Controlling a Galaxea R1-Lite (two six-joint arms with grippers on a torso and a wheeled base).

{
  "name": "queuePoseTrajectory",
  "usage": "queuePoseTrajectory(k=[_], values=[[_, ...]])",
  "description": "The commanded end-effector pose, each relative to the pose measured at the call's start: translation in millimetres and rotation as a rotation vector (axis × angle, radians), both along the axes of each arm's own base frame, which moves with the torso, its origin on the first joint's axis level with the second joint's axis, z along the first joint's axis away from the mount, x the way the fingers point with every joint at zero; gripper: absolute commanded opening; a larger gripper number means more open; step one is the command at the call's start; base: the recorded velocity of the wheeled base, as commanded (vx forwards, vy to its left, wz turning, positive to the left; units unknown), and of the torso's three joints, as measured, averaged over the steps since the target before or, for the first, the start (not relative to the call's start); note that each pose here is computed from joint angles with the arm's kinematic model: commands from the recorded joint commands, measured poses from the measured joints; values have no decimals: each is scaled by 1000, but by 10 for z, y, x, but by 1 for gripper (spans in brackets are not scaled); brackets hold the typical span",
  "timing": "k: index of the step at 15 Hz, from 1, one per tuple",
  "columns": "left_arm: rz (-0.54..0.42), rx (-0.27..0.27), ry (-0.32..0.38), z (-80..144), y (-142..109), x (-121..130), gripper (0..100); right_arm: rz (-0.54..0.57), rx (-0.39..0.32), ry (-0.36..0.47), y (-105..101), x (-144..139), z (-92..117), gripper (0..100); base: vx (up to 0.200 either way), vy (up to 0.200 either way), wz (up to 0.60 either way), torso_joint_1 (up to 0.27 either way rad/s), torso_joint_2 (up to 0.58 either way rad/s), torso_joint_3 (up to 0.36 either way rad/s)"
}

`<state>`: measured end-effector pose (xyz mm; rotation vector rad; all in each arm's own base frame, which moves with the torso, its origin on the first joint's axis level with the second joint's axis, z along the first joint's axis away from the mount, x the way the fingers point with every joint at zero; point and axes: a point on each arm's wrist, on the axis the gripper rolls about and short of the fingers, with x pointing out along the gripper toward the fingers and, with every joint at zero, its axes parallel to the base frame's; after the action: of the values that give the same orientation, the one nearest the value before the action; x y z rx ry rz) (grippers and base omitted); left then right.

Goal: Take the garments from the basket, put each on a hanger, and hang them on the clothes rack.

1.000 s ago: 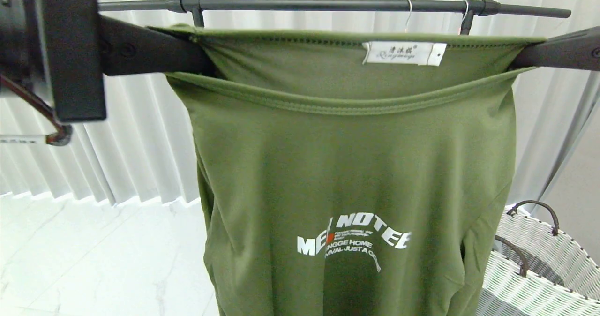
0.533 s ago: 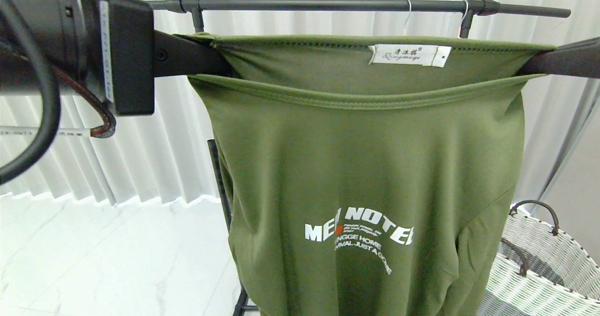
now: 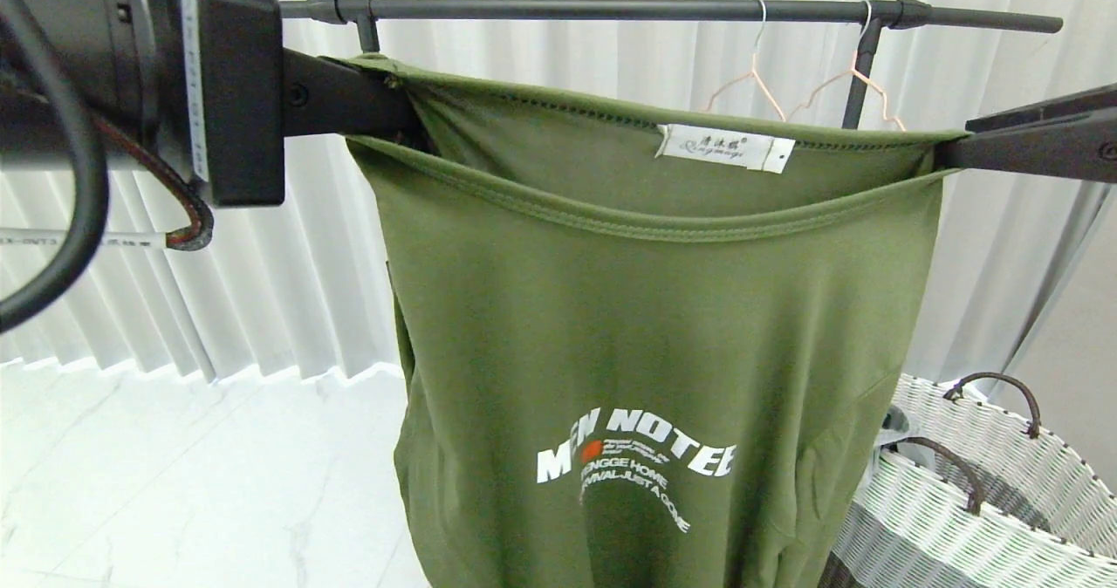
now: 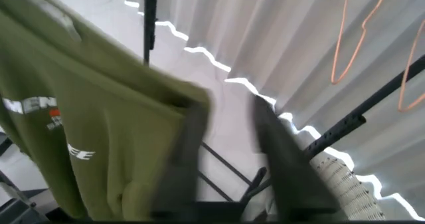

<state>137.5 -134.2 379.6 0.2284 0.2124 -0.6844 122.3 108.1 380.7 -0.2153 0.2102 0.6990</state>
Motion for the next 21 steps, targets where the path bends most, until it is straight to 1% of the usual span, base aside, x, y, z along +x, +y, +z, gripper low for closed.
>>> queuePoseTrajectory(k=[1, 3, 5, 7, 9, 11, 12, 13, 14, 15, 16, 18, 19, 21], values=[[0, -1, 0, 0, 2, -3, 0, 8, -6, 6, 8, -9, -28, 100, 0, 0, 0, 0, 0, 0], [9, 3, 0, -6, -2, 3, 0, 25, -11, 13, -29, -80, -79, 100, 0, 0, 0, 0, 0, 0], [47, 12, -3, -15, -5, 23, 0, 48, -5, 18, -101, -171, -123, 100, 0, 0, 0, 0, 0, 0], [61, 18, -8, -15, -4, 23, 0, 115, 16, 20, -168, -263, -133, 100, 0, 0, 0, 0, 0, 0], [70, 25, -12, -19, -3, 26, 0, 115, 26, 13, -191, -282, -144, 100, 0, 0, 0, 0, 0, 0], [95, 32, -16, -23, 6, 28, 0, 79, 22, 16, -208, -250, -180, 100, 0, 0, 0, 0, 0, 0], [120, 39, -19, -34, 31, 30, 0, -30, -4, 21, -274, -175, -216, 100, 0, 0, 0, 0, 0, 0], [180, 62, -28, -54, 131, 54, 0, -263, -76, 49, -378, -37, -296, 100, 0, 0, 0, 0, 0, 0], [219, 98, -40, -80, 215, 89, 0, -377, -114, 64, -431, 27, -346, 100, 0, 0, 0, 0, 0, 0], [279, 143, -52, -110, 341, 150, 0, -456, -143, 82, -489, 78, -415, 100, 0, 0, 0, 0, 0, 0], [339, 167, -45, -146, 453, 203, 0, -486, -162, 93, -527, 88, -467, 100, 0, 0, 0, 0, 0, 0], [420, 178, -19, -214, 598, 251, 0, -535, -190, 106, -597, 93, -538, 100, 0, 0, 0, 0, 0, 0], [453, 183, -10, -244, 657, 267, 0, -565, -216, 107, -633, 92, -572, 100, 0, 0, 0, 0, 0, 0], [471, 179, -18, -274, 689, 271, 0, -629, -262, 115, -702, 98, -652, 100, 0, 0, 0, 0, 0, 0]])
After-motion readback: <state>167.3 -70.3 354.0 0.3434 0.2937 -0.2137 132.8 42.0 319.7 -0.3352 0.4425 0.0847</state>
